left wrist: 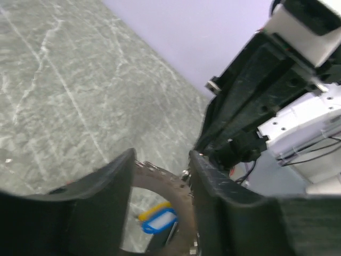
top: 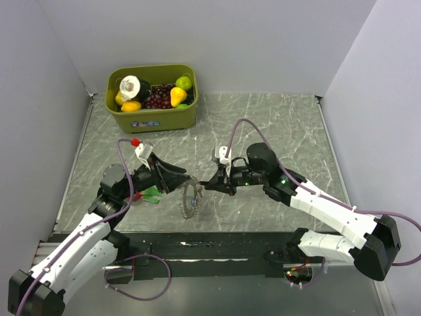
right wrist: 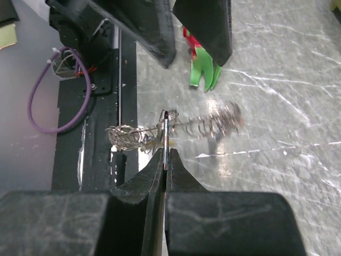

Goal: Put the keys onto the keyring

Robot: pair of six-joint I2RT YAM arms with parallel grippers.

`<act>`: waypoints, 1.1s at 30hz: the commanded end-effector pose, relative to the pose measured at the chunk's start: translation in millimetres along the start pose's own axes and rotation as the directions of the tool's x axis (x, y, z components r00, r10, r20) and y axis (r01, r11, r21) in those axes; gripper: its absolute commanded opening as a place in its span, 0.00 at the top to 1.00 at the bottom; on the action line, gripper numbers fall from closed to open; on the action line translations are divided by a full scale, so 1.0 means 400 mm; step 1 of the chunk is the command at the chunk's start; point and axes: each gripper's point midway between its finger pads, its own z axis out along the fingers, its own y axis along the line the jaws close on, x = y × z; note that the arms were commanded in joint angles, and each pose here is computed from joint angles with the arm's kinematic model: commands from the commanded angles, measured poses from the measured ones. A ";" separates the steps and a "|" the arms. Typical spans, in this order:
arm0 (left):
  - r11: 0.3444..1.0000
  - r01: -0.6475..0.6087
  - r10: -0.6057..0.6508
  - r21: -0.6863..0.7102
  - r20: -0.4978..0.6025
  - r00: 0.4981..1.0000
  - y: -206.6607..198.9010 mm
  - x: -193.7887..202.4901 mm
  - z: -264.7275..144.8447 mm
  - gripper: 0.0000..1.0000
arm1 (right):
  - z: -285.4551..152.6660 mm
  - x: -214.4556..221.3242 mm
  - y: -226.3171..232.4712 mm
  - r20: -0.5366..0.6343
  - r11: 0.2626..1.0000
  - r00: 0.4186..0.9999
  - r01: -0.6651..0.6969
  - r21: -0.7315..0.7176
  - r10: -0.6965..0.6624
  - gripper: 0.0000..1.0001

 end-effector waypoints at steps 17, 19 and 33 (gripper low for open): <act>0.982 -0.176 0.176 0.069 0.014 0.984 -0.063 -0.012 0.020 0.45 | -0.049 -0.125 0.058 0.156 0.983 0.985 0.095 -0.157 -0.070 1.00; 0.980 -0.188 0.187 0.064 0.025 0.982 -0.065 -0.012 0.019 0.48 | -0.053 -0.131 0.066 0.161 0.980 0.984 0.098 -0.176 -0.070 1.00; 0.982 -0.188 0.187 0.012 0.026 0.982 -0.066 -0.026 0.012 0.48 | -0.063 -0.170 0.007 0.189 1.000 0.982 -0.017 -0.025 0.021 1.00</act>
